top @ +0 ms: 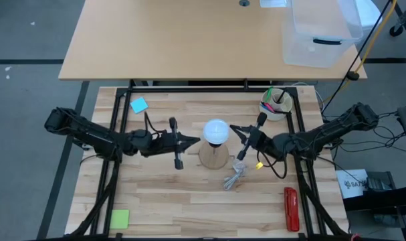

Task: Screw lightbulb
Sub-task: Insert the lightbulb into the lamp

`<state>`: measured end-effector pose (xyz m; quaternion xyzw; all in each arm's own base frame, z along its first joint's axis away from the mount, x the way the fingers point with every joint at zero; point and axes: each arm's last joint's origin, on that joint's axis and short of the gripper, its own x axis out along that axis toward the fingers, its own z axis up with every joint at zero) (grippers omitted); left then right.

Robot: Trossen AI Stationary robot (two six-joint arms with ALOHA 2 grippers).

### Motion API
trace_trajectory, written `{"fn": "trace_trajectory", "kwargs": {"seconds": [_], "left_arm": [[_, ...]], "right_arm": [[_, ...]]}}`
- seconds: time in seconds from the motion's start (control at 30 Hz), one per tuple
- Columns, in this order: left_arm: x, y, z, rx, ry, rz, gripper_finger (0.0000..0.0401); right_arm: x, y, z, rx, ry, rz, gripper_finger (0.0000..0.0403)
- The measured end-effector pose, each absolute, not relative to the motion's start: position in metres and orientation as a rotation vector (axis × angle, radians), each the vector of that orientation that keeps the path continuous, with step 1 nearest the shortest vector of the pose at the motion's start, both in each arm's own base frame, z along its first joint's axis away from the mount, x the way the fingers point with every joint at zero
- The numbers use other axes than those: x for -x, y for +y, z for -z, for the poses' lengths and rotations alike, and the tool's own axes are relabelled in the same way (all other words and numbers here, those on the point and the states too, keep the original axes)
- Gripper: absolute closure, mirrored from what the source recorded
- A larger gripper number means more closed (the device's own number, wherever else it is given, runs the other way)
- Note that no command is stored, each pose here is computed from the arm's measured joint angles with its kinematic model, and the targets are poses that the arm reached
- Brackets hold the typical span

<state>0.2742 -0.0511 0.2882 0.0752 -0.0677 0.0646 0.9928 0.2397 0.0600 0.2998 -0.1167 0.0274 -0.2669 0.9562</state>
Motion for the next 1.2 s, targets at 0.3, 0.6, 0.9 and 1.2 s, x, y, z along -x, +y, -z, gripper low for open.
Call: {"fn": "trace_trajectory", "kwargs": {"seconds": [0.3, 0.6, 0.9, 1.2], "left_arm": [[-0.276, -0.039, -0.291, -0.145, -0.162, -0.129, 0.0401], [-0.277, -0.034, -0.290, -0.127, -0.164, -0.085, 0.0401], [-0.278, -0.034, -0.289, -0.131, -0.153, -0.081, 0.0401], [-0.279, -0.027, -0.288, -0.113, -0.142, -0.088, 0.0401]], "right_arm": [[-0.241, 0.058, -0.301, 0.256, 0.049, 0.532, 0.0403], [-0.240, 0.058, -0.304, 0.268, 0.033, 0.538, 0.0403], [-0.241, 0.059, -0.304, 0.268, 0.026, 0.507, 0.0403], [-0.241, 0.061, -0.304, 0.271, 0.027, 0.489, 0.0403]]}}
